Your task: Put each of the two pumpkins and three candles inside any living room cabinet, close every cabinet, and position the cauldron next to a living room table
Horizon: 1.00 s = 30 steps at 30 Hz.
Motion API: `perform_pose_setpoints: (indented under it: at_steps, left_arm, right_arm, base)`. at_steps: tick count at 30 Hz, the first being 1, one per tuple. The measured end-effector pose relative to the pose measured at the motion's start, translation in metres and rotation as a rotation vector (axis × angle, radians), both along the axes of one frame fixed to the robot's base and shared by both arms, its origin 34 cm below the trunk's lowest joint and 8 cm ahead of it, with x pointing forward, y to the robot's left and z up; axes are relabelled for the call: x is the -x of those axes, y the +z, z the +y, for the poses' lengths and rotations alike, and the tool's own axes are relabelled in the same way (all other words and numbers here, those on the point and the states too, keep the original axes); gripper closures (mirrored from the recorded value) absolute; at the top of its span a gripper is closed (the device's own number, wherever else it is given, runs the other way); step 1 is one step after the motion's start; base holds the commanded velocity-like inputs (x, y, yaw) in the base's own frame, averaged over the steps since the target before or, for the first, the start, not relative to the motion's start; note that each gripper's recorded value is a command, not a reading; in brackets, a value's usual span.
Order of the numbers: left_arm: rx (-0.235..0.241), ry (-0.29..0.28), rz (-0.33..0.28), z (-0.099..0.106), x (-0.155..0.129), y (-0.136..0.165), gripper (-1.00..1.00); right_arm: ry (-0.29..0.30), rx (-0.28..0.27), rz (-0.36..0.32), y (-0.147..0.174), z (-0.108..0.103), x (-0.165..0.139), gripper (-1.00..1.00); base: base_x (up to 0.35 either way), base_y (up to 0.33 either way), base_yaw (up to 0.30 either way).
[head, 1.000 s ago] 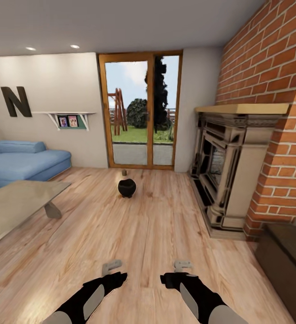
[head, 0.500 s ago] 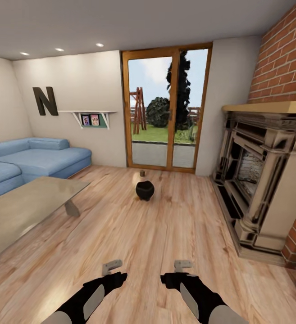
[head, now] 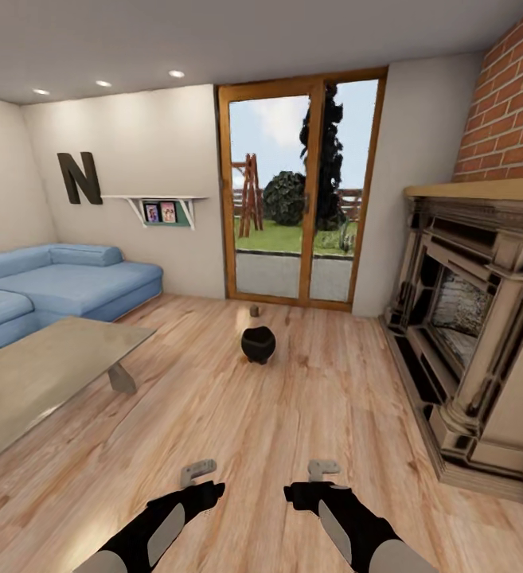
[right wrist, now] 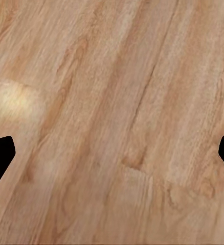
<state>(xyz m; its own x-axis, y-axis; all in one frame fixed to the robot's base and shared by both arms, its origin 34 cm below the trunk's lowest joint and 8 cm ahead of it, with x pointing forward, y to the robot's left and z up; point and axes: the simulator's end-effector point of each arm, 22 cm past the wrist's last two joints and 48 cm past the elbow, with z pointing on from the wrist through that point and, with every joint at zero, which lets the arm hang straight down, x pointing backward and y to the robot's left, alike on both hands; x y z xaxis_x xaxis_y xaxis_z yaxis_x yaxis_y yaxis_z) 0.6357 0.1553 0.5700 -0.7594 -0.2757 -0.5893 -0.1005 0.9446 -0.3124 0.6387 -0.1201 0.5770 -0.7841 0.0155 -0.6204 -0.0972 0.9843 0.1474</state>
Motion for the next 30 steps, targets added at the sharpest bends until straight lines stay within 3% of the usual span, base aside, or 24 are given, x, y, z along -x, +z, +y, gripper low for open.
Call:
perform_pose_setpoints:
  at_steps: [30]
  left_arm:
    - [-0.001, -0.001, -0.001, -0.0002, -0.0001, 0.0001, -1.00]
  right_arm:
    - [0.034, -0.036, -0.014, 0.0033, 0.0092, -0.0007, -1.00]
  base:
    - [0.331, -0.028, 0.000]
